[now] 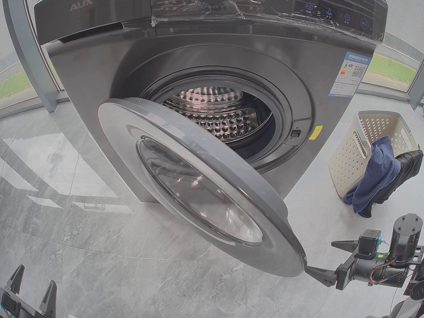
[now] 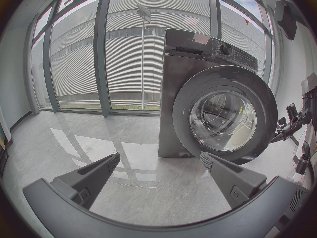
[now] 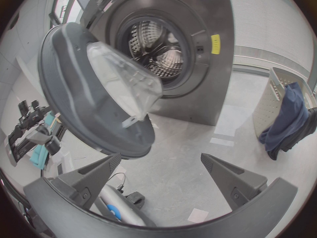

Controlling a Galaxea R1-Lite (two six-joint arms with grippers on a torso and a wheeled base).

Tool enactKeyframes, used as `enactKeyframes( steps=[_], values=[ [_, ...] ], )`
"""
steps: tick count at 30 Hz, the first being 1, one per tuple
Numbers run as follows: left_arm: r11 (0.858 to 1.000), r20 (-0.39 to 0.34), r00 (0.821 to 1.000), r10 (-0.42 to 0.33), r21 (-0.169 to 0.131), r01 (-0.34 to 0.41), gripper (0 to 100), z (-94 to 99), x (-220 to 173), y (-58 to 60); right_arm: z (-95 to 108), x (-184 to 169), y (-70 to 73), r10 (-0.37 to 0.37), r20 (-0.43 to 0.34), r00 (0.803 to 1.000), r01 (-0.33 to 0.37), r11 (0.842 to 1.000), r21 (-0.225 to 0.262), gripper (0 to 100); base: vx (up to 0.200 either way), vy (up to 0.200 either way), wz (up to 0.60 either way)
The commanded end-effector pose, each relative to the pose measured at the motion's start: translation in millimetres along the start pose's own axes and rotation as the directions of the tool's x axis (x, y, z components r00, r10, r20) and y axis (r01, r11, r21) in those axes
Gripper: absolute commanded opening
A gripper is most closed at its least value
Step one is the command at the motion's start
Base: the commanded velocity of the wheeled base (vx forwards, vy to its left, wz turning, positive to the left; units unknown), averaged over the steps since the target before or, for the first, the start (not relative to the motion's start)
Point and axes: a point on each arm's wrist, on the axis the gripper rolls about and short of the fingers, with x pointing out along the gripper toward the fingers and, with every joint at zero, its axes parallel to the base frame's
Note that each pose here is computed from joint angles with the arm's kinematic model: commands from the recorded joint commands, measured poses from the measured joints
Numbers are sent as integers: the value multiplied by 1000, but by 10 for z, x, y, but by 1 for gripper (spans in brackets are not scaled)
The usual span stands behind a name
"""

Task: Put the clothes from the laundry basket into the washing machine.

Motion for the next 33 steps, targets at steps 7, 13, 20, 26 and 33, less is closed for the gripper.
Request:
enactKeyframes(
  steps=[7,13,20,26,33],
  values=[
    [1000,2,1000,0,-1,0,100,-49,-2,3,328,277,-62,-64,110,992,59,997,51,100,0,0,0],
    [1000,2,1000,0,-1,0,100,-49,-2,3,218,294,267,45,79,996,-49,998,40,100,0,0,0],
    [1000,2,1000,0,-1,0,100,-49,-2,3,29,161,440,156,15,988,-156,988,-11,100,0,0,0],
    [1000,2,1000,0,-1,0,100,-49,-2,3,204,256,364,91,84,992,-93,995,20,100,0,0,0],
    [1000,2,1000,0,2,0,100,-49,-2,3,556,581,300,-58,190,980,41,995,88,100,-143,0,0]
  ],
)
